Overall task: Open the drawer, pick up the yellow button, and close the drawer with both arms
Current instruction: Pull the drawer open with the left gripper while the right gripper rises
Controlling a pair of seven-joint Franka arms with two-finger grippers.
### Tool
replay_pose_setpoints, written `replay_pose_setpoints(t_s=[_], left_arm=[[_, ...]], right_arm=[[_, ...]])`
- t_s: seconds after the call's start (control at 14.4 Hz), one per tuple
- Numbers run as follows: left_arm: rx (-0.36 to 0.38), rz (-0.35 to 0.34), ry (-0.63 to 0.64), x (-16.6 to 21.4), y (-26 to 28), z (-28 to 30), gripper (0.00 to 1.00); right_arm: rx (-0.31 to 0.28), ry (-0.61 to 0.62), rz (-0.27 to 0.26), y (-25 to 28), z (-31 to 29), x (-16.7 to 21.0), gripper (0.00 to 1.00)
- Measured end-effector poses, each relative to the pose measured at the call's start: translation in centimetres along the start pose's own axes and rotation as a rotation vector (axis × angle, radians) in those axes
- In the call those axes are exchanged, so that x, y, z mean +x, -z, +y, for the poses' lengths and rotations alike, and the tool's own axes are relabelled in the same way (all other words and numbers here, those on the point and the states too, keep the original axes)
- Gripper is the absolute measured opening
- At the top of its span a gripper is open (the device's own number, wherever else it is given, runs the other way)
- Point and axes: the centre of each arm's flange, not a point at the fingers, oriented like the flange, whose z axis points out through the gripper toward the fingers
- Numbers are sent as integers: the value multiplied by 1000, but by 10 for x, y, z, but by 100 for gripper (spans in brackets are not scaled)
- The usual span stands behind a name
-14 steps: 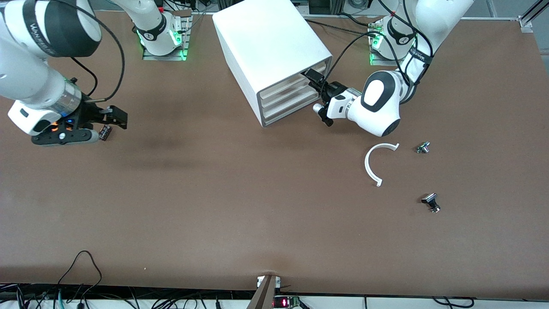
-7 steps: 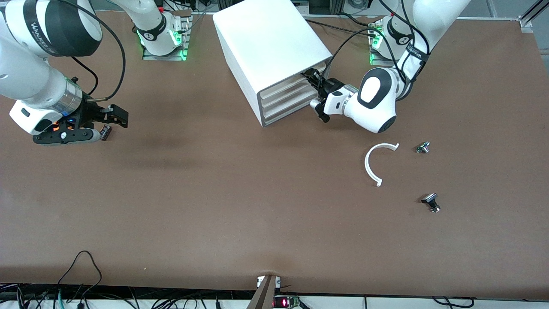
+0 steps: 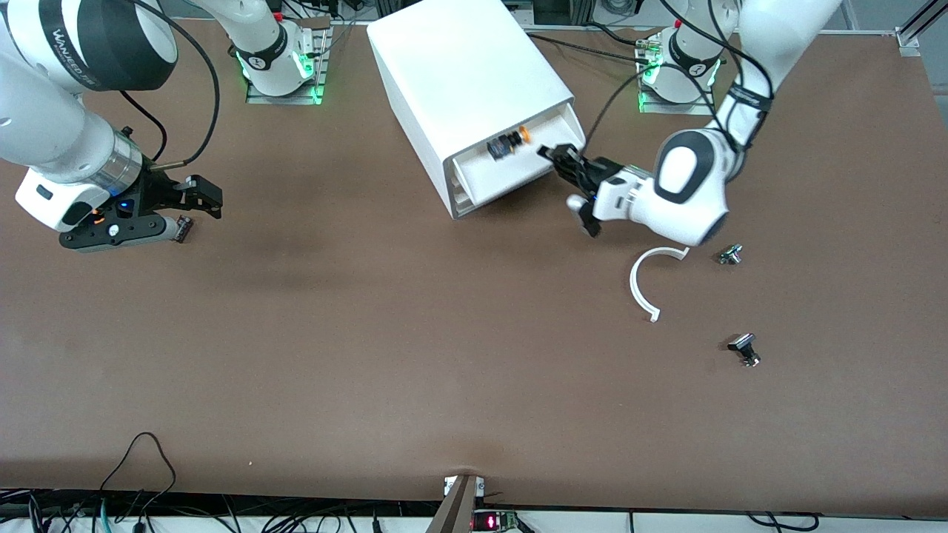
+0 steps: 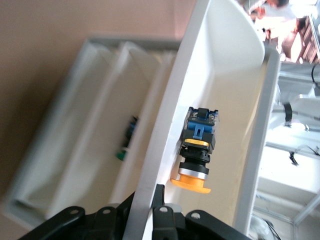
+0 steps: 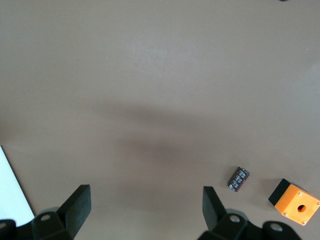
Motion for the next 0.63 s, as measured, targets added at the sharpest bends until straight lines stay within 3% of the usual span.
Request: replay_pose_setpoints(t_s=[0.21, 0.49, 0.63], left_arm=[[61, 111, -5, 7, 52, -11, 11], [105, 144, -18, 11, 72, -11, 11], [169, 225, -11, 17, 86, -18, 25]], right_arm=[[9, 0, 1, 0, -1, 0, 99], [33, 135, 16, 6, -10, 1, 99], [32, 239, 28, 11, -32, 2, 99]])
